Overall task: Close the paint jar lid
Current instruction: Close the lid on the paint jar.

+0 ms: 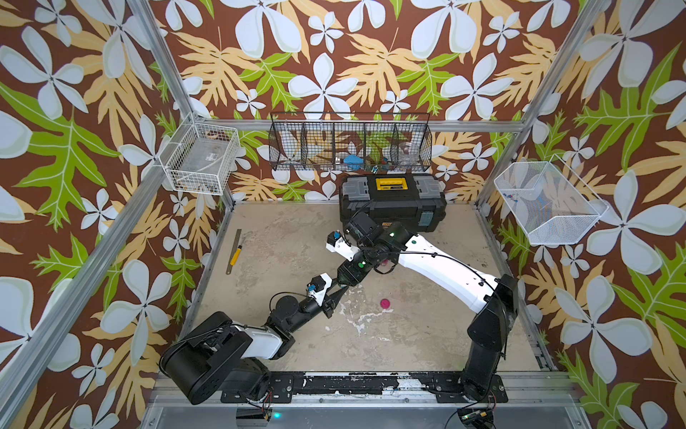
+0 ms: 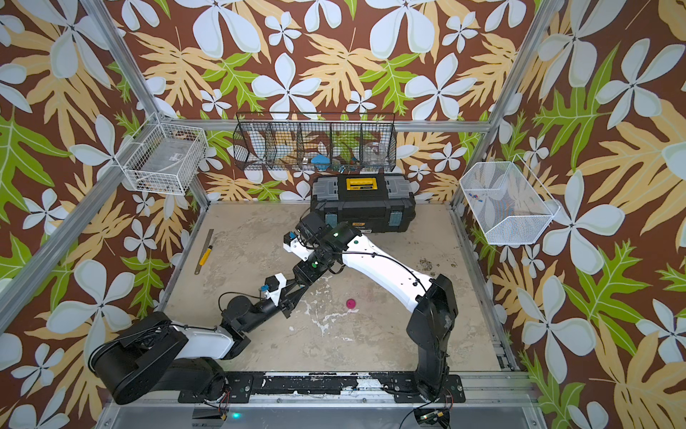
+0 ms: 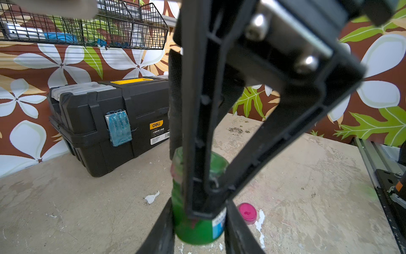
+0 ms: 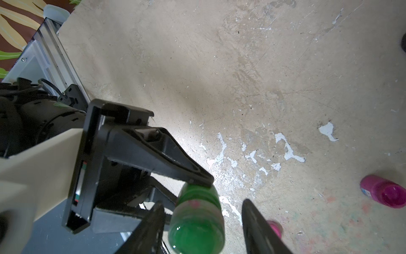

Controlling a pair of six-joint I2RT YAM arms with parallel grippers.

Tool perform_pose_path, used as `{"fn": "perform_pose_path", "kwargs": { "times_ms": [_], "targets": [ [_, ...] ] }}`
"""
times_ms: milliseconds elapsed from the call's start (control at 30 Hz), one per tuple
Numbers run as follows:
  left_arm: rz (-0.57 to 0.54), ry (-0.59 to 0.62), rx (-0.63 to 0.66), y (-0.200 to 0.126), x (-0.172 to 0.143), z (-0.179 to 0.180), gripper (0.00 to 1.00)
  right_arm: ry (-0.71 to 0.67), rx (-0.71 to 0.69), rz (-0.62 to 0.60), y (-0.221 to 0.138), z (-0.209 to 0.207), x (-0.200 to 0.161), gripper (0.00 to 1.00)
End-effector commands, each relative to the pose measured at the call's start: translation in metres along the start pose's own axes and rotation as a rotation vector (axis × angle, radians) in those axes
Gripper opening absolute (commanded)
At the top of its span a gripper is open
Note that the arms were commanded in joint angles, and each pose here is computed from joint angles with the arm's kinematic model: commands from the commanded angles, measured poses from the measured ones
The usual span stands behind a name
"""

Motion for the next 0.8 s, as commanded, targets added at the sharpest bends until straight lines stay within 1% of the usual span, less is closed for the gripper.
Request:
{"fn": "perform_pose_path", "kwargs": {
  "times_ms": [0,100,367,767],
  "targets": [
    [-0.037,0.009,0.006,0.0,0.009,0.001,0.12,0.005,-0.007,-0.001,-0.005,0.001,0.001,0.63],
    [-0.035,0.01,0.008,0.0,0.008,0.001,0.12,0.008,-0.011,-0.022,-0.012,0.001,0.005,0.69],
    [-0.036,0.01,0.005,0.0,0.009,0.001,0.12,0.064,-0.039,-0.113,-0.039,-0.019,0.012,0.72],
    [-0.039,0.011,0.004,0.0,0.009,0.001,0.12,0.085,-0.031,-0.069,-0.022,-0.029,0.006,0.7]
  ]
}}
Point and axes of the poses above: each gripper's point midway between its finger pads, its own y axis out along the fingers, its own z axis along the line the jaws close on, x = y × z, the point moved 3 cm from there along -y, back along the fingers, and after that the axes turned 10 degrees about y, right-handed, at the moved point
